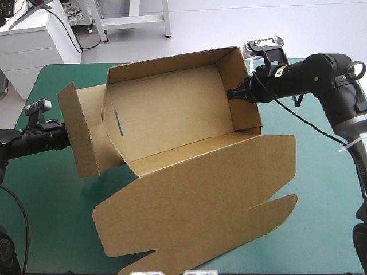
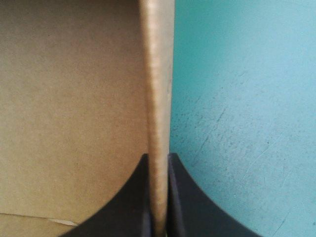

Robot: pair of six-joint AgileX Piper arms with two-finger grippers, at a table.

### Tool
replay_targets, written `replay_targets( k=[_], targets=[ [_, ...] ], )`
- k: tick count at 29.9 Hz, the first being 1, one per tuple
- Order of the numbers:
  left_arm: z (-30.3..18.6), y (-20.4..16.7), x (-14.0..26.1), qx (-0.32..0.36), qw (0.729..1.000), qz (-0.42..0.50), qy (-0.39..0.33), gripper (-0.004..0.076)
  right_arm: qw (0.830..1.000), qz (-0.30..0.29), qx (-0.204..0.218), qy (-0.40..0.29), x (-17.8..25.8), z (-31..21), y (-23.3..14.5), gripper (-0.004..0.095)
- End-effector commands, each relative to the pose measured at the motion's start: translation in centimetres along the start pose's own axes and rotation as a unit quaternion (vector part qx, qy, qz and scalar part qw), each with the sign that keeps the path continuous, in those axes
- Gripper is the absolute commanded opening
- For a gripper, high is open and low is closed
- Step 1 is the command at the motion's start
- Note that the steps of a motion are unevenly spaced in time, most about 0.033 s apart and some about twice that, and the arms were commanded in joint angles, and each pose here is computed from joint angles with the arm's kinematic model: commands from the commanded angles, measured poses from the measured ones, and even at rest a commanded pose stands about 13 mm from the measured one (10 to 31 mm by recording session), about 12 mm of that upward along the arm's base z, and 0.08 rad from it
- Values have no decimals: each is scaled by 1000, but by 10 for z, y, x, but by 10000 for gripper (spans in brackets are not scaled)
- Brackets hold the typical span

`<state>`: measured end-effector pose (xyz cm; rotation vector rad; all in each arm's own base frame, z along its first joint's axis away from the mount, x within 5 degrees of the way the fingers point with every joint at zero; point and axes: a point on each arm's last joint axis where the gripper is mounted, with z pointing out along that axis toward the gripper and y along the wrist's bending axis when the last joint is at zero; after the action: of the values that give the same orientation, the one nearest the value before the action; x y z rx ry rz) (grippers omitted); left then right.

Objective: Fold the box

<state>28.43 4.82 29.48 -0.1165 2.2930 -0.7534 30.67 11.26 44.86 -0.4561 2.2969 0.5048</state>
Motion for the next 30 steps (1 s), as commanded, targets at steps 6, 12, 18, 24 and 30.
replay_targets(
  k=[6,12,18,24,30],
  targets=[
    [-11,-41,-11,149,985,70,-51,605,999,2,16,-43,-14,10,-7,-19],
    [-18,-60,-15,250,963,66,-80,605,997,6,54,-45,-16,19,-17,-19],
    [-14,-86,-13,310,943,92,-77,605,997,3,63,-44,-16,24,-20,-19],
    [-9,-112,-10,338,931,125,-55,595,997,3,65,-40,-16,28,-22,-19],
    [-20,-123,-11,343,926,142,-63,574,996,10,77,-38,-15,31,-25,-19]
  ],
)
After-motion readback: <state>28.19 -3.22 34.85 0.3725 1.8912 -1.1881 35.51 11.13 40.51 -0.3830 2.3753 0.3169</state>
